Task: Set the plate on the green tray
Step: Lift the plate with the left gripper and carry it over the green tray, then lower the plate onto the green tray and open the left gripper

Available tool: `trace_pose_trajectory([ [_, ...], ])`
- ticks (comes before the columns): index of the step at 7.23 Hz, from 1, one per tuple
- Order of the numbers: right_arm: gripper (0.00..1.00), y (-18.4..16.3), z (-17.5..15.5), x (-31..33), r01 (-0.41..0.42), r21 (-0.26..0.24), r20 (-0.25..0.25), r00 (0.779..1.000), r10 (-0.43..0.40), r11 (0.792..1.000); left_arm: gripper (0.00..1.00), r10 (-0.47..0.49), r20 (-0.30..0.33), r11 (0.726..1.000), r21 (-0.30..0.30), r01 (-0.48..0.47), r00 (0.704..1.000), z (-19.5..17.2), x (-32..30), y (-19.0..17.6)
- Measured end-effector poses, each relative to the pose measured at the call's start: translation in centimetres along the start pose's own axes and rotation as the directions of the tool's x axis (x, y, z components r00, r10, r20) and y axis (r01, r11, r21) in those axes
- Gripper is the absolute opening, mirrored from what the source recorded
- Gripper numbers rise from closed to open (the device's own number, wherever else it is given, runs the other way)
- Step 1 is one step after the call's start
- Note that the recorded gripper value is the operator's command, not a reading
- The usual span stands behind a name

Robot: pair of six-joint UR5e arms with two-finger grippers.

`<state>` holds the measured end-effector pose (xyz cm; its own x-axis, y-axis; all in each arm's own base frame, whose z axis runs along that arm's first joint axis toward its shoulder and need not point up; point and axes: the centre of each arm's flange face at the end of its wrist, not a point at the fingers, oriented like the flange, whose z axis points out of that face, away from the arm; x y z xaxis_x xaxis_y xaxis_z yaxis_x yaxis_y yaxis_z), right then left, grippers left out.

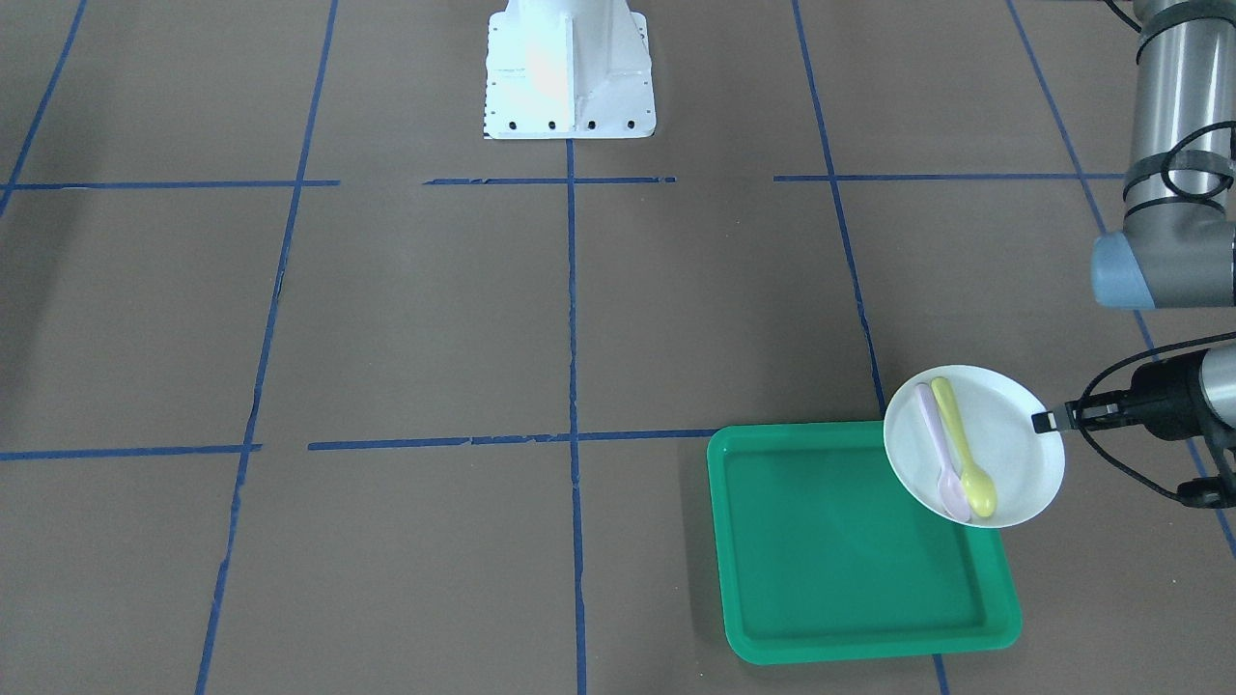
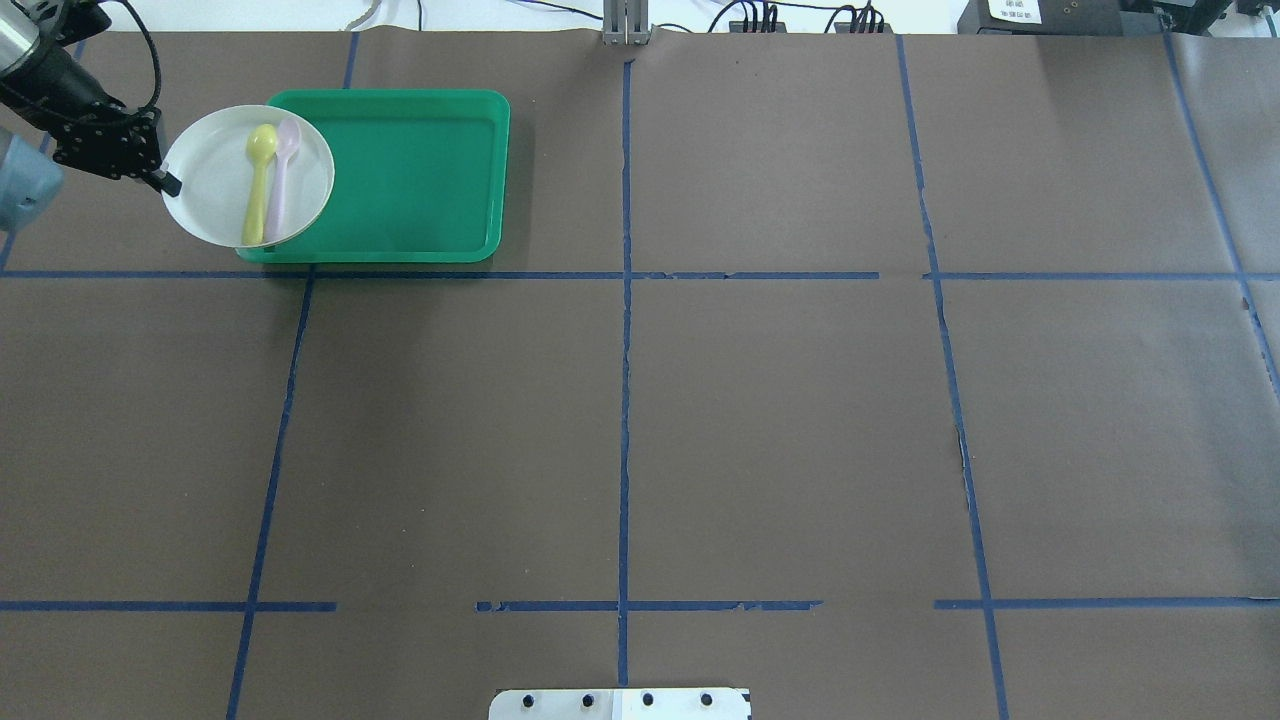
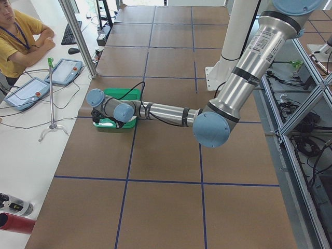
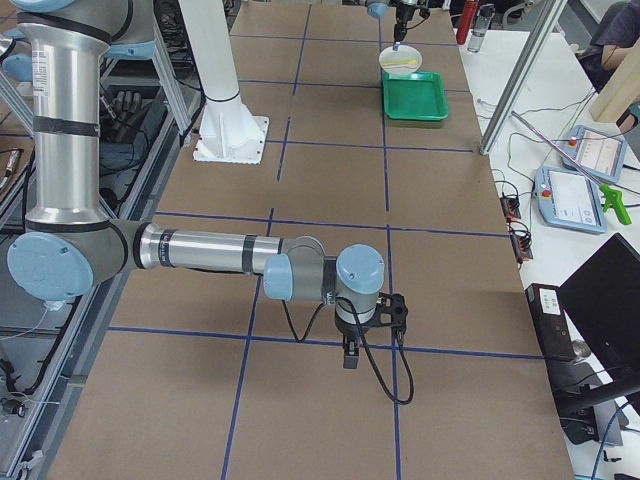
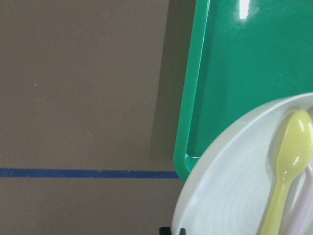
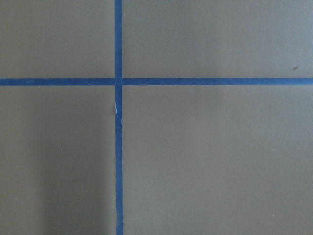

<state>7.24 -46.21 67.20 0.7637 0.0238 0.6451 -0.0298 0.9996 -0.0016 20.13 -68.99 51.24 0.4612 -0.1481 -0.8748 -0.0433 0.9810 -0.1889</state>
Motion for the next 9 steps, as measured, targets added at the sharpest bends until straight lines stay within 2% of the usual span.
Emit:
trace_pose_trajectory([
  [2, 1.0, 0.0, 0.0, 0.0, 0.0, 0.0, 0.0, 1.0, 0.0, 1.0, 0.0, -0.045, -0.029, 0.999, 0.016, 0.045, 0.999, 1.7, 1.7, -2.2],
  [4, 1.0, 0.0, 0.0, 0.0, 0.0, 0.0, 0.0, 1.0, 0.0, 1.0, 0.0, -0.078, -0.055, 0.996, 0.028, 0.08, 0.995, 2.3, 4.4, -2.9],
  [7, 1.0, 0.0, 0.0, 0.0, 0.0, 0.0, 0.0, 1.0, 0.0, 1.0, 0.0, -0.139, -0.075, 0.983, 0.112, 0.147, 0.987, 5.0, 6.5, -3.5],
  [9, 1.0, 0.0, 0.0, 0.0, 0.0, 0.0, 0.0, 1.0, 0.0, 1.0, 0.0, -0.158, -0.086, 0.977, 0.129, 0.168, 0.984, 5.7, 6.8, -3.5],
])
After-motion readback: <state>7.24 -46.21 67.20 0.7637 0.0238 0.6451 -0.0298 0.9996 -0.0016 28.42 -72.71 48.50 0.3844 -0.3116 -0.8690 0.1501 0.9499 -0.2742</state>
